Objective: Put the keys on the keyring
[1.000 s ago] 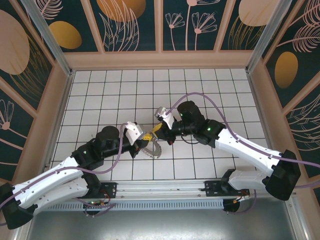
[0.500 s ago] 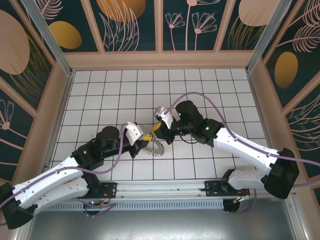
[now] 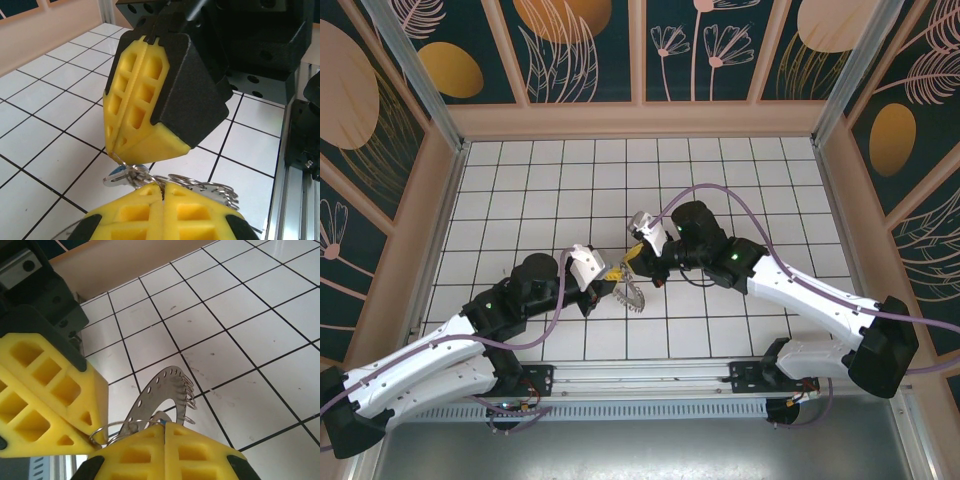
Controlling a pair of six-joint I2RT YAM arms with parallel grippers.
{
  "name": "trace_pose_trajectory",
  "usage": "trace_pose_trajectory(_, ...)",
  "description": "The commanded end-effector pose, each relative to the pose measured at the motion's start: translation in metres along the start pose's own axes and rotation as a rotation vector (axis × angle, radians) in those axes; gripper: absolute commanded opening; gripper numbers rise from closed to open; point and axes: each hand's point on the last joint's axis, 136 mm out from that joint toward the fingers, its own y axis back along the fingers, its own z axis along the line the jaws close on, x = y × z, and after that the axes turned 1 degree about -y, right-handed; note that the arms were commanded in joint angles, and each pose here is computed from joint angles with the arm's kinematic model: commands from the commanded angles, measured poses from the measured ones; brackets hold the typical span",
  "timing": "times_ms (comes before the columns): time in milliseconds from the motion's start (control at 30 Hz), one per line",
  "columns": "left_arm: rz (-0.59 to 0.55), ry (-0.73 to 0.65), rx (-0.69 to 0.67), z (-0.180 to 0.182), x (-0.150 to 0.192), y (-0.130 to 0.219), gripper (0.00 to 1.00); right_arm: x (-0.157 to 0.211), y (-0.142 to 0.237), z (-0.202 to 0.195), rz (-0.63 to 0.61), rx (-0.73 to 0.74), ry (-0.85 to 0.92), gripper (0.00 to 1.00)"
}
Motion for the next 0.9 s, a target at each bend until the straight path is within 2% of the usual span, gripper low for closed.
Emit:
trace_pose_trajectory(0, -0.093, -0.040, 0.026, -0.007, -0.026, 0.006, 0.00, -0.003, 0.008, -0.007, -0.007, 0.054, -0.015, 0.00)
trace_pose_trajectory(700, -0.124, -0.038, -0.041, 0.003, -0.031, 0.013, 0.00, 0.002, 0.014, -0.013, -0.005, 0.074, -0.034, 0.00)
trace_pose_trajectory(867, -0.139, -0.039, -0.043, 0.003, -0.033, 0.016, 0.00, -0.002, 0.024, -0.011, -0.033, 0.090, 0.007, 0.01)
